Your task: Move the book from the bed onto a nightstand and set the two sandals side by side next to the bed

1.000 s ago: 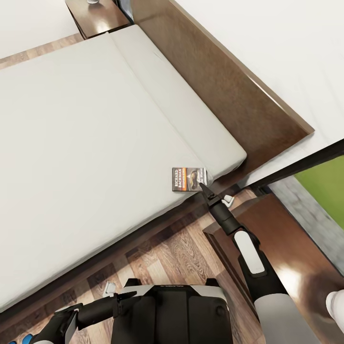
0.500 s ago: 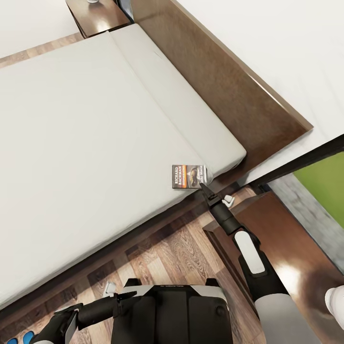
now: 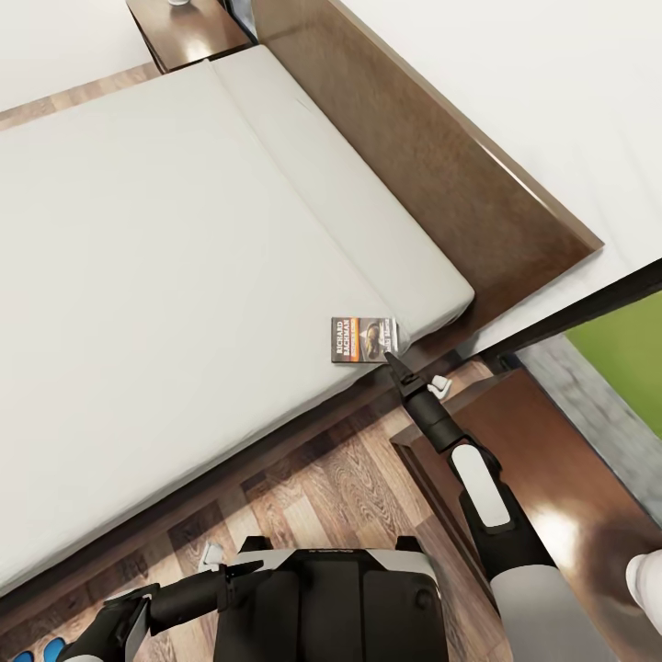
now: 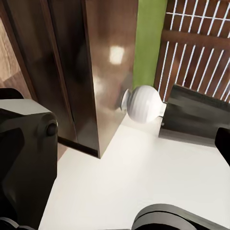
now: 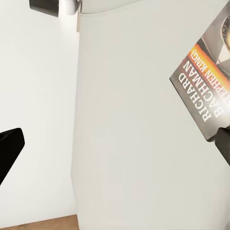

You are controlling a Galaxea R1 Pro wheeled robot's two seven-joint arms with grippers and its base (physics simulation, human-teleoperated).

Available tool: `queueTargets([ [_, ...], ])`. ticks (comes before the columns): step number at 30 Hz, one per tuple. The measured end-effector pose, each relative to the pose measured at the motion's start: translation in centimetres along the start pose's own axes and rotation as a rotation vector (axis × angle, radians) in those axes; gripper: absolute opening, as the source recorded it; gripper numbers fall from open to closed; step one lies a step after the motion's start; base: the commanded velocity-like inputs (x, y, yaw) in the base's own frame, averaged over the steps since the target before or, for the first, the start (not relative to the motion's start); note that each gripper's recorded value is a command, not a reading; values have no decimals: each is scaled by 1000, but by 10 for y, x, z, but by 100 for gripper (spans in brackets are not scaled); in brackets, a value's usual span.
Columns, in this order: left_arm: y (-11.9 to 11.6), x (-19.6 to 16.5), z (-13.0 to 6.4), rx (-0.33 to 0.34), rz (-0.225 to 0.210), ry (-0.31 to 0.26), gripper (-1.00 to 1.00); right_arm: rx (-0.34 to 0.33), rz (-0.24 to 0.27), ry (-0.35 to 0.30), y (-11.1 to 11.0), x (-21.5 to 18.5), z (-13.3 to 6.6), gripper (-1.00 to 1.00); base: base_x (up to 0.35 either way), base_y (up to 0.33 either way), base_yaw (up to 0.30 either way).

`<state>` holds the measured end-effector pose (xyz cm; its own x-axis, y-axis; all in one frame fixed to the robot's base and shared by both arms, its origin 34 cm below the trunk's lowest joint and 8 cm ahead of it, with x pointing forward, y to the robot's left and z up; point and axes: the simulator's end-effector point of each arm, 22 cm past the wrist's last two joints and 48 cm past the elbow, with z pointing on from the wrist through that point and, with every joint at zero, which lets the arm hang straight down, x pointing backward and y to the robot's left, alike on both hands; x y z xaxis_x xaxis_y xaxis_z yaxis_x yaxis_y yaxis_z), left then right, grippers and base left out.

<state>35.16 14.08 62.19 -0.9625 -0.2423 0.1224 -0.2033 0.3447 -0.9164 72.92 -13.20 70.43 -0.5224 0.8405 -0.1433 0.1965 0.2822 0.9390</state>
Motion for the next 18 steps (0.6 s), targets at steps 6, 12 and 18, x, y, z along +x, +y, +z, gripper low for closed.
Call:
queueTargets([
  [6,4,-3,2,0,-1,1,100,0,0,0,-4,0,3,100,0,0,0],
  [12,8,-5,5,0,0,1,100,0,0,0,-9,-1,7,100,0,0,0],
  [18,13,-8,7,1,0,1,100,-1,0,0,-13,-1,10,100,0,0,0],
])
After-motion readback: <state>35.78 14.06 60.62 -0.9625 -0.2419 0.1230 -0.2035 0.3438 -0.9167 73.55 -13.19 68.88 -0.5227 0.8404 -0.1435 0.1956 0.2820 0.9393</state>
